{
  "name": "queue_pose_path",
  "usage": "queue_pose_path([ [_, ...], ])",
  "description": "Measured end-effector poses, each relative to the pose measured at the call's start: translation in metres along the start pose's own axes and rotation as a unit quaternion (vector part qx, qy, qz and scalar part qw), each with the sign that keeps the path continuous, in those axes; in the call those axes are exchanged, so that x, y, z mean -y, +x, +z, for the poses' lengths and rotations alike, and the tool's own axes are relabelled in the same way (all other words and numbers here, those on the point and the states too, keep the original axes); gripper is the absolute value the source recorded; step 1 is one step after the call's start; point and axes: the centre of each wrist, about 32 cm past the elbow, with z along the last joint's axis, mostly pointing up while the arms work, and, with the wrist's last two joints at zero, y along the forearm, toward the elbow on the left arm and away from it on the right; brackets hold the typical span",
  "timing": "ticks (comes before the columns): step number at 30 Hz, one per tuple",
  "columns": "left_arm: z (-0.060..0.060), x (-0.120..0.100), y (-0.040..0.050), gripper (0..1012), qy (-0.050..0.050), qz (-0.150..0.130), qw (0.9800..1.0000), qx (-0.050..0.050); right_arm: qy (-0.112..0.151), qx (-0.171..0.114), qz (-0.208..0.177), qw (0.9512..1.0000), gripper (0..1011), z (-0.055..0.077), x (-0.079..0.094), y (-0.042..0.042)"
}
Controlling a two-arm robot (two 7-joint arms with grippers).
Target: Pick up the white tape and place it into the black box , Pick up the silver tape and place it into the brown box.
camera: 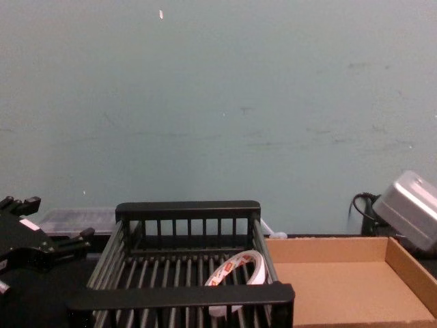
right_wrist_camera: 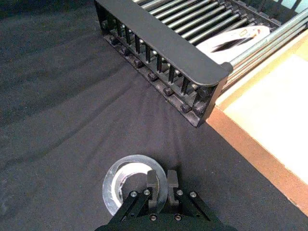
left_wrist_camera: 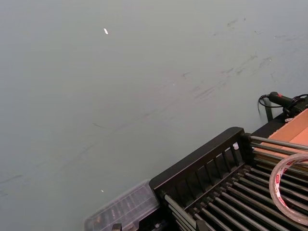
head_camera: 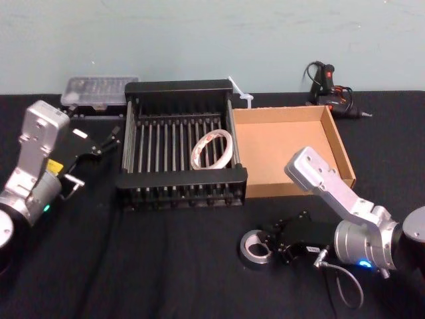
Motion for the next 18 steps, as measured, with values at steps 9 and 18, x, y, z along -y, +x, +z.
queue_pose_path([
  [9,0.000,0.000,0.0000,1001,0.000,0.000,1.0000,0.000,0.009,0.000,-0.007,0.9999,135,0.001,0.005,0.0015],
  [18,0.000,0.000,0.0000,1001,0.000,0.000,1.0000,0.000,0.032,-0.019,-0.039,0.9986,135,0.007,0.018,0.0122],
])
